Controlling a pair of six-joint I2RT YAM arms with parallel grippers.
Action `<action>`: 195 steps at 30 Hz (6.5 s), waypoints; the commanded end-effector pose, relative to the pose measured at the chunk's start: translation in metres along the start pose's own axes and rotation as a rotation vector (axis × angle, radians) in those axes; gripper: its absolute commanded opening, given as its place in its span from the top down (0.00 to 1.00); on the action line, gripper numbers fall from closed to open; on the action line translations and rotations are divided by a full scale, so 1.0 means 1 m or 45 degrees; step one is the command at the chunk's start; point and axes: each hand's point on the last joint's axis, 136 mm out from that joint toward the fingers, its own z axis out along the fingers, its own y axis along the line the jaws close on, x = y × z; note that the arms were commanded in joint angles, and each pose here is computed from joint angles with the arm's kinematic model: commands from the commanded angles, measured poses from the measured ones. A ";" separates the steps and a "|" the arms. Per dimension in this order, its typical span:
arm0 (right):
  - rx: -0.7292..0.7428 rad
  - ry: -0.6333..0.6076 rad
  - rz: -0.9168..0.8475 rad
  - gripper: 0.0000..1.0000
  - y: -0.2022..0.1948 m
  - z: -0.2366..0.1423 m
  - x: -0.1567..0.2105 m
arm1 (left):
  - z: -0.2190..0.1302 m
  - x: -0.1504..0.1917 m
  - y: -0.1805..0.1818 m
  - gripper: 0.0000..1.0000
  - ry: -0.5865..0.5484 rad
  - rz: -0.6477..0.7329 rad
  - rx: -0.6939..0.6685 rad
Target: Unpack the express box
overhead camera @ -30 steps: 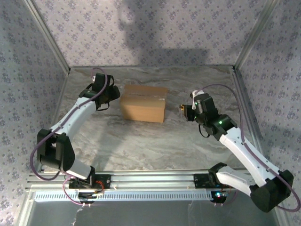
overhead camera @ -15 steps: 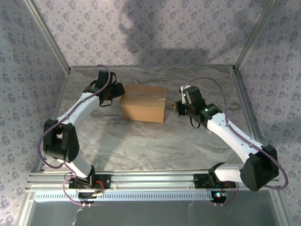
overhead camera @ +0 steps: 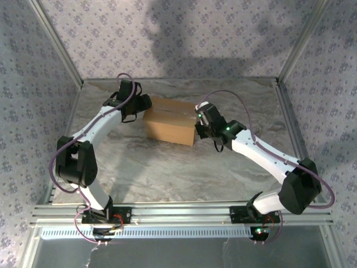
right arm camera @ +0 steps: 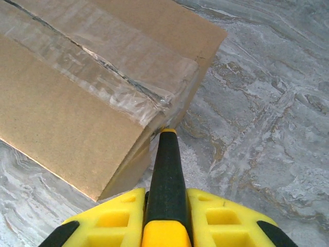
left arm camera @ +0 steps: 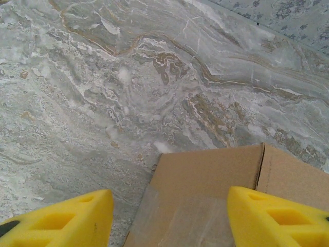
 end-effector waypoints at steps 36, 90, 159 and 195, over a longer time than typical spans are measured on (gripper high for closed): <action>-0.143 -0.014 -0.179 1.00 0.101 -0.073 0.036 | -0.009 0.034 -0.008 0.42 0.095 0.111 0.008; -0.616 -0.364 0.648 1.00 0.015 -0.142 0.055 | -0.133 0.075 0.009 0.42 0.086 0.133 0.012; -1.172 -0.712 0.790 1.00 0.061 -0.207 -0.141 | -0.243 0.020 -0.194 0.40 -0.419 -0.201 1.222; -1.257 -0.661 0.871 1.00 0.070 -0.201 -0.142 | -0.249 0.010 -0.198 0.77 -0.494 -0.277 1.290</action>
